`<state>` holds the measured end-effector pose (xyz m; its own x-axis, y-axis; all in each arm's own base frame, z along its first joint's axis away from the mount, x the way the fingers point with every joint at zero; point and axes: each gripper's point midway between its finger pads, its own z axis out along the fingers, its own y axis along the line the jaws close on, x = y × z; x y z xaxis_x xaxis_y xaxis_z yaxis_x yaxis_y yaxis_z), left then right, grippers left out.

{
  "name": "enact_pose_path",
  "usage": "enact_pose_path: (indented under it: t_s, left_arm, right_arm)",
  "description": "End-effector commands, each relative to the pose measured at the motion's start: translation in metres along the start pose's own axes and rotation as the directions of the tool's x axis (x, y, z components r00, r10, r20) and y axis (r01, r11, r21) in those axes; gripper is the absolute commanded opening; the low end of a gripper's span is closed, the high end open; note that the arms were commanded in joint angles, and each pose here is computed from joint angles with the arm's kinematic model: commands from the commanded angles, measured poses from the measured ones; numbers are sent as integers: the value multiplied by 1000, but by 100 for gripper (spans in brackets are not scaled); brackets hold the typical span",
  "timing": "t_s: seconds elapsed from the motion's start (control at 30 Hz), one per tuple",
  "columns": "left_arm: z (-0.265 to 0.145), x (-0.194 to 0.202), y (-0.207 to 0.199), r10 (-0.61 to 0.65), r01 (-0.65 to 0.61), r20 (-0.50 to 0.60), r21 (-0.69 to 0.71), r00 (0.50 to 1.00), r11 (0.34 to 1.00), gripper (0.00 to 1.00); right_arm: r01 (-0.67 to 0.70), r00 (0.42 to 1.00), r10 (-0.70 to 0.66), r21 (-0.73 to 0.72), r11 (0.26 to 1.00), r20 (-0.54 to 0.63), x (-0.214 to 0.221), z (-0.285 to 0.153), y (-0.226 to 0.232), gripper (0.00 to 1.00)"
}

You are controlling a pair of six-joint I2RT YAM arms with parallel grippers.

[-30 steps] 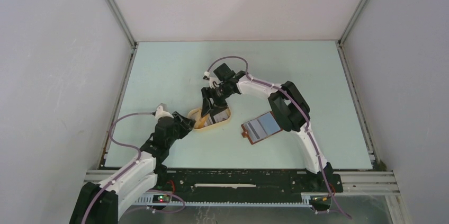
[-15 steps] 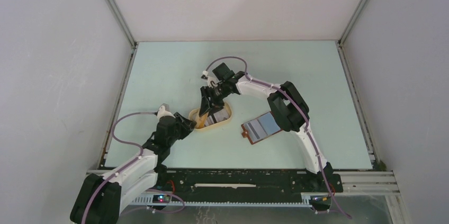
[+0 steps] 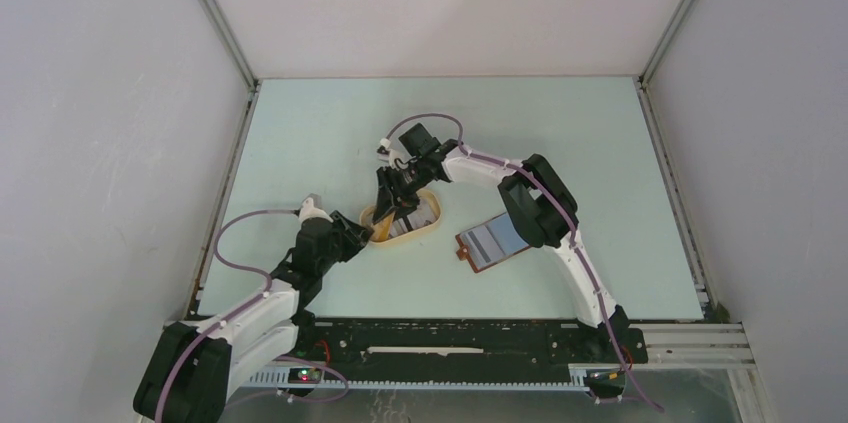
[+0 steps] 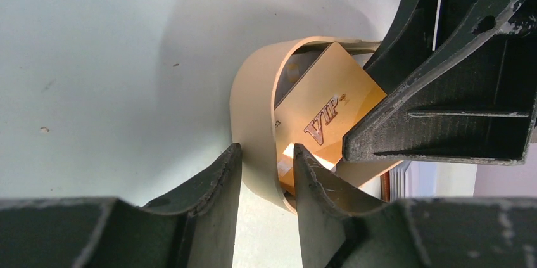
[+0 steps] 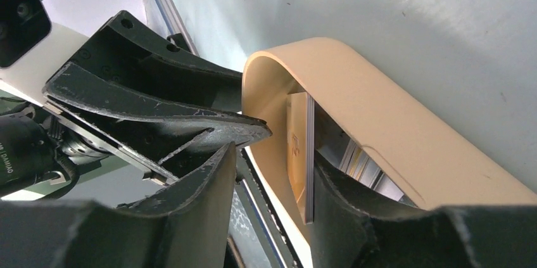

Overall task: Put the credit cards into the card holder
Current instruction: Pick up the credit card from the storage box.

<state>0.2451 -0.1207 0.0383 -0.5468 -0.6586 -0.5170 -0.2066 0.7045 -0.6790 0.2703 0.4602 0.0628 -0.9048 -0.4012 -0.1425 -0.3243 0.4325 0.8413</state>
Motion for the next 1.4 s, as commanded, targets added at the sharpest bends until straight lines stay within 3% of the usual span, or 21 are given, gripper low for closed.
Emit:
enact_pose_path:
  t_s: [0.0, 0.53, 1.37]
  left_arm:
    - [0, -12, -22, 10, -12, 28, 76, 1000, 997, 40]
    - [-1, -14, -22, 10, -12, 35, 76, 999, 997, 40]
    - [-2, -16, -18, 7, -9, 41, 67, 999, 998, 41]
  right_arm:
    - [24, 1000, -24, -57, 998, 9, -6, -3, 21, 49]
    - [18, 999, -15, -53, 998, 50, -14, -28, 15, 47]
    - [17, 997, -12, -58, 998, 81, -21, -48, 11, 37]
